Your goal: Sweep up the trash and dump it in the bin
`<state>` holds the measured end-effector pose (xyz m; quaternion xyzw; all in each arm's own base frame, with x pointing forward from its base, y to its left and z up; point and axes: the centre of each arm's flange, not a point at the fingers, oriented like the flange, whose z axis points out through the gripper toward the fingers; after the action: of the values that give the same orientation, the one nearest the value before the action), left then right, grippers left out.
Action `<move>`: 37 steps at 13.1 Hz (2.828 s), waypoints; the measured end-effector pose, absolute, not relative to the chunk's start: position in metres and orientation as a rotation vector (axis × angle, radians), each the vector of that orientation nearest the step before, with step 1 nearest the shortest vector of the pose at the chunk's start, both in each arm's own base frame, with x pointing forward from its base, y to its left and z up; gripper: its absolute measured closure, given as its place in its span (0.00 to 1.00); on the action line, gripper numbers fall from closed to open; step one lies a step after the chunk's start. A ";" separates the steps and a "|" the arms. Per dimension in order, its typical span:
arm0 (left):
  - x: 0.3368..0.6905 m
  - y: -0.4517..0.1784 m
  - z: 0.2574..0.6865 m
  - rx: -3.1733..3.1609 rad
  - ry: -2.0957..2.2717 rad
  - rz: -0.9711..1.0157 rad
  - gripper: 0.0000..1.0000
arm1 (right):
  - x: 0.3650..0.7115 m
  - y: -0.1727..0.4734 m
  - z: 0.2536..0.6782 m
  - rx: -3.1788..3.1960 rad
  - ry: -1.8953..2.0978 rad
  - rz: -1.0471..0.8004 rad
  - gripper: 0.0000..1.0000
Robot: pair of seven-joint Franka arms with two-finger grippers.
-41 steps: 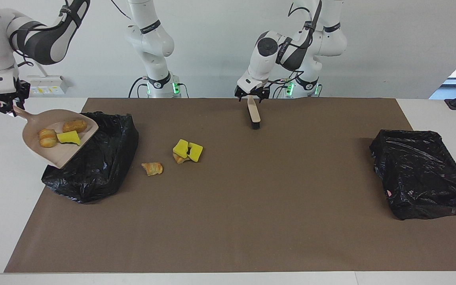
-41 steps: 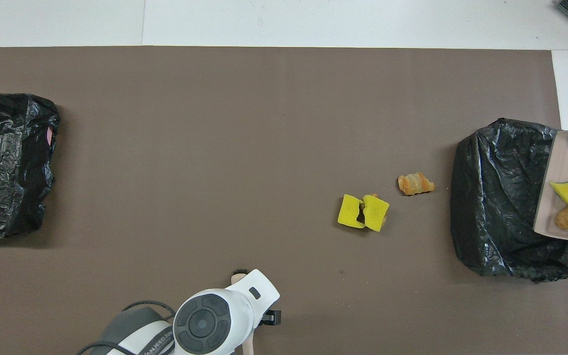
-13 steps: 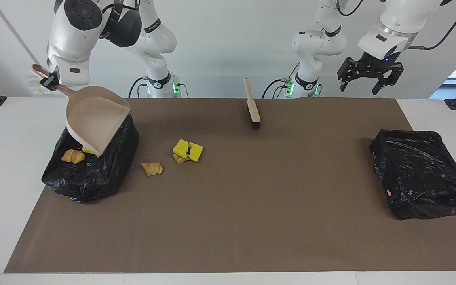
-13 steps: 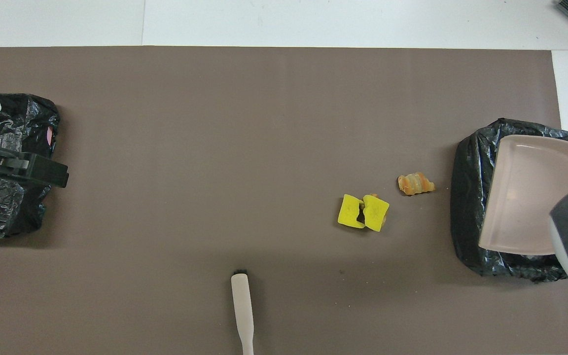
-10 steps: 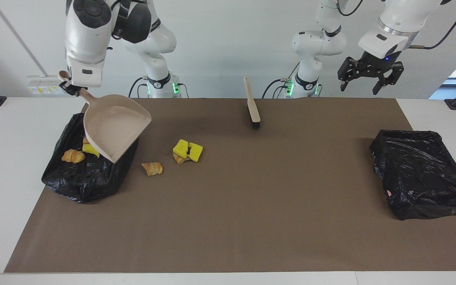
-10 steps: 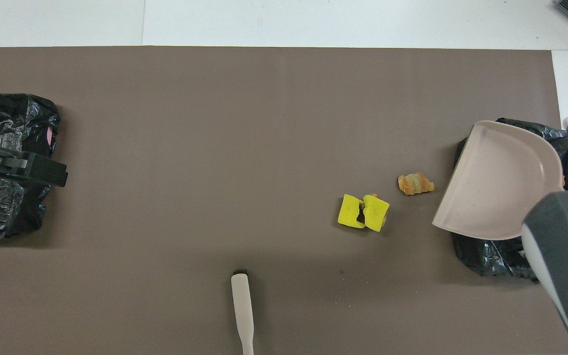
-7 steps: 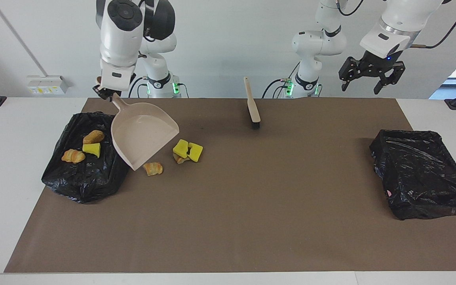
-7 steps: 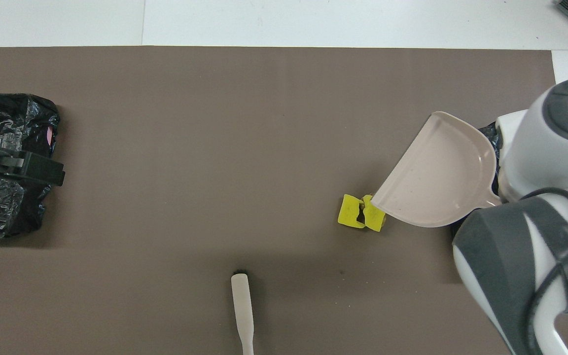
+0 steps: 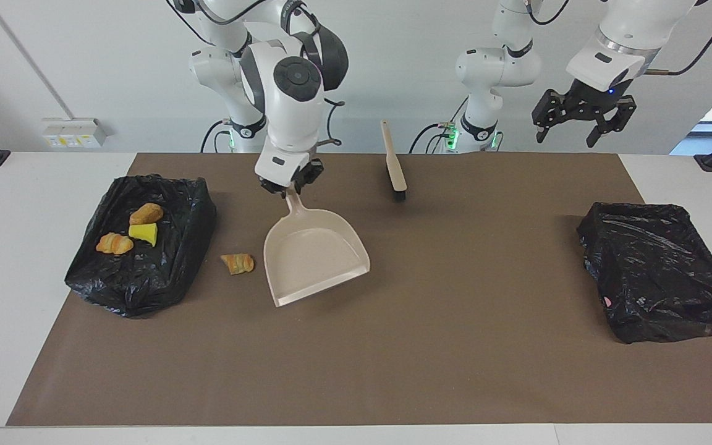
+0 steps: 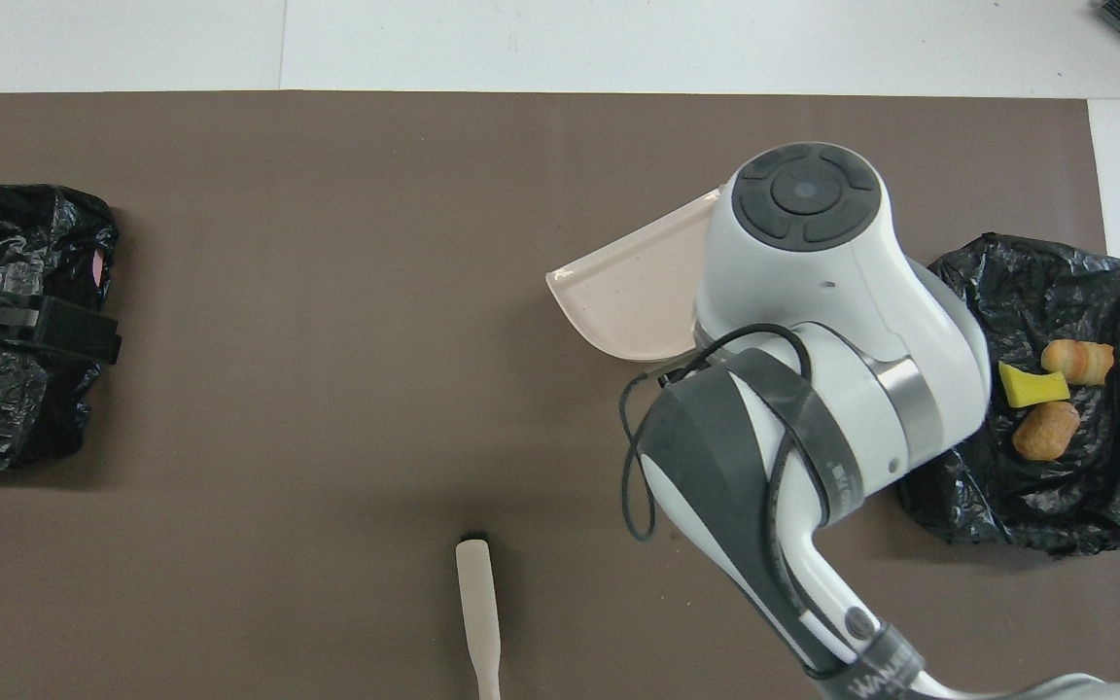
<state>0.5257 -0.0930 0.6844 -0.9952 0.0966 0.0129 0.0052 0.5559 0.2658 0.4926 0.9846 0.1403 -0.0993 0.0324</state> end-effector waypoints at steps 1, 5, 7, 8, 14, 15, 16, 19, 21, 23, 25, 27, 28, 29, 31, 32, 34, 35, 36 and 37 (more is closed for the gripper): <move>0.526 -0.092 0.684 -3.117 0.298 0.040 0.00 | 0.564 0.285 0.485 3.100 0.301 -0.288 0.68; 0.526 -0.091 0.684 -3.117 0.297 0.040 0.00 | 0.573 0.382 0.451 3.256 -0.099 -0.179 0.68; 0.526 -0.091 0.684 -3.117 0.297 0.040 0.00 | 0.570 0.423 0.419 3.291 -0.181 -0.139 0.68; 0.526 -0.091 0.684 -3.117 0.296 0.040 0.00 | 0.570 0.435 0.404 3.296 -0.189 -0.141 0.68; 0.527 -0.086 0.684 -3.118 0.278 0.041 0.00 | 0.565 0.458 0.360 3.292 -0.149 -0.149 0.68; 0.527 -0.086 0.684 -3.118 0.278 0.041 0.00 | 0.566 0.459 0.356 3.288 -0.141 -0.146 0.68; 0.527 -0.086 0.684 -3.119 0.277 0.040 0.00 | 0.565 0.459 0.355 3.286 -0.134 -0.146 0.68; 0.527 -0.086 0.684 -3.118 0.277 0.041 0.00 | 0.565 0.459 0.355 3.286 -0.095 -0.140 0.49; 0.528 -0.086 0.684 -3.119 0.277 0.033 0.00 | 0.565 0.458 0.359 3.283 -0.067 -0.142 0.24; 0.531 -0.087 0.683 -3.120 0.278 0.015 0.00 | 0.559 0.453 0.378 3.261 -0.047 -0.169 0.01; 0.538 -0.088 0.678 -3.122 0.280 -0.022 0.00 | 0.551 0.447 0.406 3.241 -0.030 -0.190 0.00; 0.551 -0.095 0.659 -3.122 0.295 -0.025 0.00 | 0.537 0.443 0.430 3.228 -0.011 -0.207 0.00; 0.560 -0.102 0.643 -3.122 0.312 -0.029 0.00 | 0.525 0.442 0.441 3.230 0.010 -0.221 0.00; 0.568 -0.113 0.625 -3.123 0.339 -0.036 0.00 | 0.511 0.439 0.450 3.233 0.039 -0.244 0.00; 0.581 -0.135 0.590 -3.123 0.394 -0.038 0.00 | 0.475 0.430 0.466 3.212 0.117 -0.311 0.00; 0.583 -0.146 0.577 -3.122 0.419 -0.020 0.00 | 0.455 0.428 0.469 3.203 0.146 -0.360 0.00; 0.585 -0.173 0.555 -3.136 0.391 -0.032 0.00 | 0.413 0.432 0.464 3.187 0.191 -0.433 0.00; 0.587 -0.188 0.543 -3.147 0.363 -0.045 0.00 | 0.388 0.436 0.456 3.192 0.213 -0.448 0.00; 0.588 -0.200 0.530 -3.154 0.343 -0.039 0.00 | 0.364 0.440 0.447 3.211 0.229 -0.452 0.00; 0.589 -0.210 0.517 -3.151 0.329 -0.027 0.00 | 0.339 0.441 0.437 3.227 0.241 -0.455 0.00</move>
<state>0.5886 -0.2105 0.5171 -0.9945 0.1037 -0.0084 -0.0132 0.3395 0.4412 0.4372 0.9856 0.0735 -0.1389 -0.0631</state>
